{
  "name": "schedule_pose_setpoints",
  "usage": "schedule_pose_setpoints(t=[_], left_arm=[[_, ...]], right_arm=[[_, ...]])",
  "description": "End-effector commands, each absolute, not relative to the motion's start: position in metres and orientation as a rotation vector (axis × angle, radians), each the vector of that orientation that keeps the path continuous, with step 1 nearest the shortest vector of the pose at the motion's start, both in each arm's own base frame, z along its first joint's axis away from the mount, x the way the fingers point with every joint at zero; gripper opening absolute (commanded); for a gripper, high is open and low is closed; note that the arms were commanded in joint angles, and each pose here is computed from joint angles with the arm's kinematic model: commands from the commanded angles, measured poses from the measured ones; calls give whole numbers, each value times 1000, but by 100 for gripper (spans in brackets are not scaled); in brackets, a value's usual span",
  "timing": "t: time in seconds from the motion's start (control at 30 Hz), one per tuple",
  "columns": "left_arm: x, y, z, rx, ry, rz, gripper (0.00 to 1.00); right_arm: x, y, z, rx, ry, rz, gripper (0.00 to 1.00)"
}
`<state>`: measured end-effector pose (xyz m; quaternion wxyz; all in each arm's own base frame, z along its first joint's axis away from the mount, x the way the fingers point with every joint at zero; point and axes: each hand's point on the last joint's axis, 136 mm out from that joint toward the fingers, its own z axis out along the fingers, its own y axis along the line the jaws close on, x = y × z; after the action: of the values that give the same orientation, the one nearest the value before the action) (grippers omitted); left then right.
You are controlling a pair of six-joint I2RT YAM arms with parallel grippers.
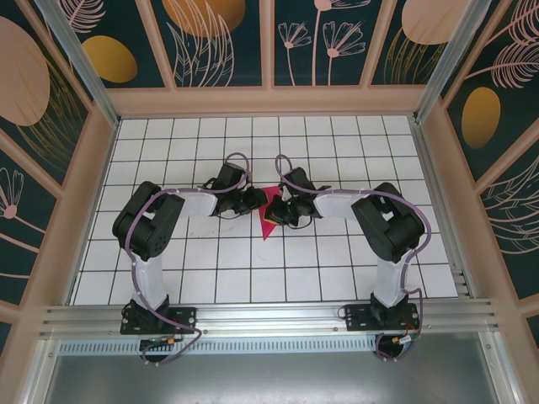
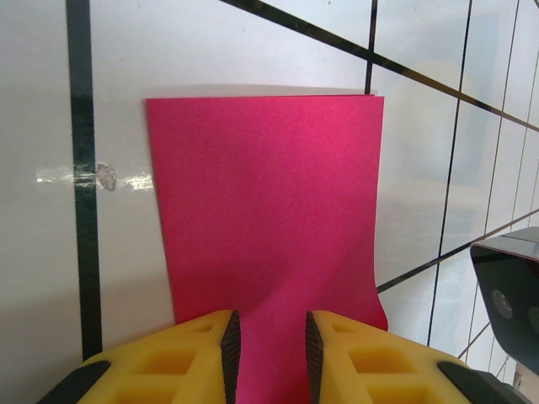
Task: Fold a paper plane with a square sheet of paper (pick it up from the middle)
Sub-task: Third fold the triangle at the center of the table.
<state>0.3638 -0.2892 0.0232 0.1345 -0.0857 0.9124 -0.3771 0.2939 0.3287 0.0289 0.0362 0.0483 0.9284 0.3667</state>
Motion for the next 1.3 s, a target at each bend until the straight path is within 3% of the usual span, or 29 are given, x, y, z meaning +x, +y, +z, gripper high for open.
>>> schedule_pose_setpoints(t=[0.0,1.27], left_arm=[[358,-287,7,-241,2692,-1060,31],[357,-288,5,-237,2699,-1063,31]], right_arm=[[297,326,20,144,2855,1095,9],[303,333,16,121,2823,1134,10]])
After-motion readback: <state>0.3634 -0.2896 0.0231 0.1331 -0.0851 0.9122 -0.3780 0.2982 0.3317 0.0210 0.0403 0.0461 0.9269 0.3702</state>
